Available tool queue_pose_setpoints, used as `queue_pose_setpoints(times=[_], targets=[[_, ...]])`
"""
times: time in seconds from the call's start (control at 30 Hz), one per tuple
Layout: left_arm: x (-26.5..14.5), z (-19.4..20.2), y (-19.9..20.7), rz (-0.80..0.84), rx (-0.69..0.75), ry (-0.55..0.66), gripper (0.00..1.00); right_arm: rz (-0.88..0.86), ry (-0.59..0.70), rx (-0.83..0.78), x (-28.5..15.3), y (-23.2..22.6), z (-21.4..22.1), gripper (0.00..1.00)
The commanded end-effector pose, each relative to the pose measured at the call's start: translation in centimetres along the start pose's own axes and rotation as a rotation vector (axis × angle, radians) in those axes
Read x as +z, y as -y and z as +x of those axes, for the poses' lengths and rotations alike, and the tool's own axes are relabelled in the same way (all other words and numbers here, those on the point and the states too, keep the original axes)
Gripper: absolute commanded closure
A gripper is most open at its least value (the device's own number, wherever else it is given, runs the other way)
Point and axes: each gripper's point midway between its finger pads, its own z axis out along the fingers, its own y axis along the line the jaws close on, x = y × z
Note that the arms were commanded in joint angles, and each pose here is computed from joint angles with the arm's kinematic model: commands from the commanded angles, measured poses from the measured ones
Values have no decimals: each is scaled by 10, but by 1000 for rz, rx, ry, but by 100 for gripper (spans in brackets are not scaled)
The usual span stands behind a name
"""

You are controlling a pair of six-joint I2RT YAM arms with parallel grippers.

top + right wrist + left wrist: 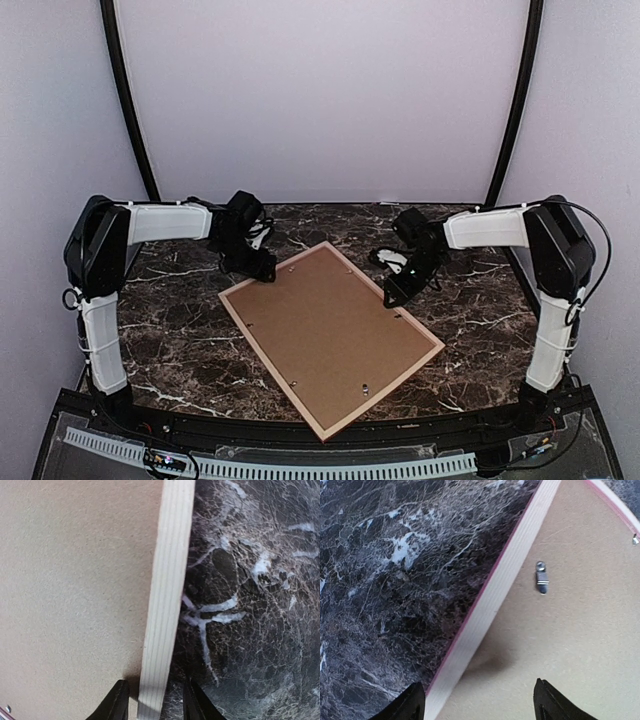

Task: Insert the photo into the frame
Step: Adjust the photo frame at the center of the board.

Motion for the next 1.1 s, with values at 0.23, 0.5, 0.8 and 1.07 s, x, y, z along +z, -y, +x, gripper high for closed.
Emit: queue_pose_setpoints(times=[0.23,0.5,0.8,1.07], targets=[[26,-1,-18,-34,86,-76,33,50,69,149,-32,17,8,49],[34,14,-26,-5,8,-121,71,170,96,399,-65,39,42,43],[21,61,-55,-56,-272,-112,87,82,172,597,-84,19,59,24],[4,118,-39,17,-466,-60,90,-6,151,757,-58,-1,97,13]])
